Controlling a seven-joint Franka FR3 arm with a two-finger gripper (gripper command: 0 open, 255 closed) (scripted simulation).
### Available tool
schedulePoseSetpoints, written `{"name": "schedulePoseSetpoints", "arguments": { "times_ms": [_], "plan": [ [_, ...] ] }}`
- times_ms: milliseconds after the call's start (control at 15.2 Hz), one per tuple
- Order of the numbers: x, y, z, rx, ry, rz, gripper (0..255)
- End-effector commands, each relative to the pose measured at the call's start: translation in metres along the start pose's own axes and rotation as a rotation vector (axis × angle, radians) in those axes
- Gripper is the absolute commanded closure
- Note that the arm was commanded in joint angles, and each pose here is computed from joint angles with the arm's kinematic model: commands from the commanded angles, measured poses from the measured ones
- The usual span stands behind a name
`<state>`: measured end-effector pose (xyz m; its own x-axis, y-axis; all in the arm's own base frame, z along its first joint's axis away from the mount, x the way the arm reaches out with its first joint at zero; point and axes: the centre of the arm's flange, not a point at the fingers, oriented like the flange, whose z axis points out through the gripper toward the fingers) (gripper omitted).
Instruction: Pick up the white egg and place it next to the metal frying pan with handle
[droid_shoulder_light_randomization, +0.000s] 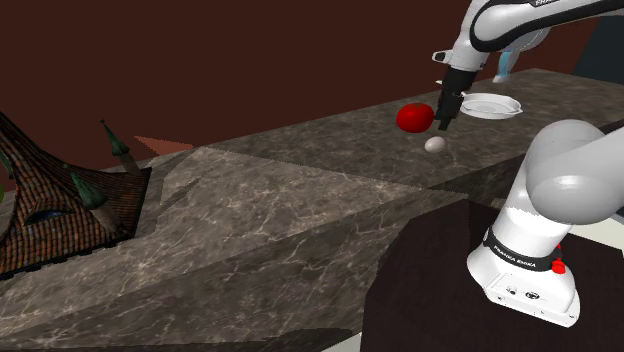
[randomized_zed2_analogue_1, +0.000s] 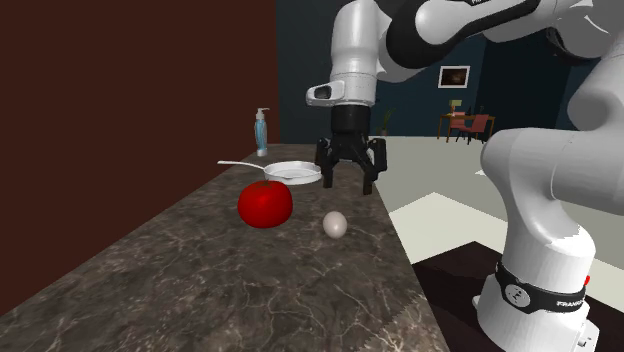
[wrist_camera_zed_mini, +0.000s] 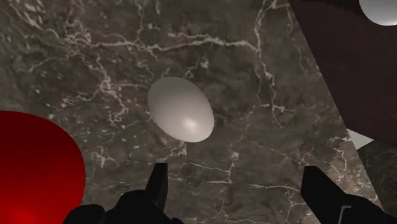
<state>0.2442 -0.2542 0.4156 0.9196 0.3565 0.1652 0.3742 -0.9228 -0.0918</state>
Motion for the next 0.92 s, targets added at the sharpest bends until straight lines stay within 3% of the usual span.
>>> {"name": "schedulePoseSetpoints", "arguments": {
  "times_ms": [0,264,858],
  "plan": [
    [-0.012,0.02,0.017,0.023,-0.002,-0.036,0],
    [-0.031,0.054,0.046,0.062,-0.005,-0.092,0],
    [-0.031,0.051,0.086,0.062,-0.005,-0.092,0]
  ]
}}
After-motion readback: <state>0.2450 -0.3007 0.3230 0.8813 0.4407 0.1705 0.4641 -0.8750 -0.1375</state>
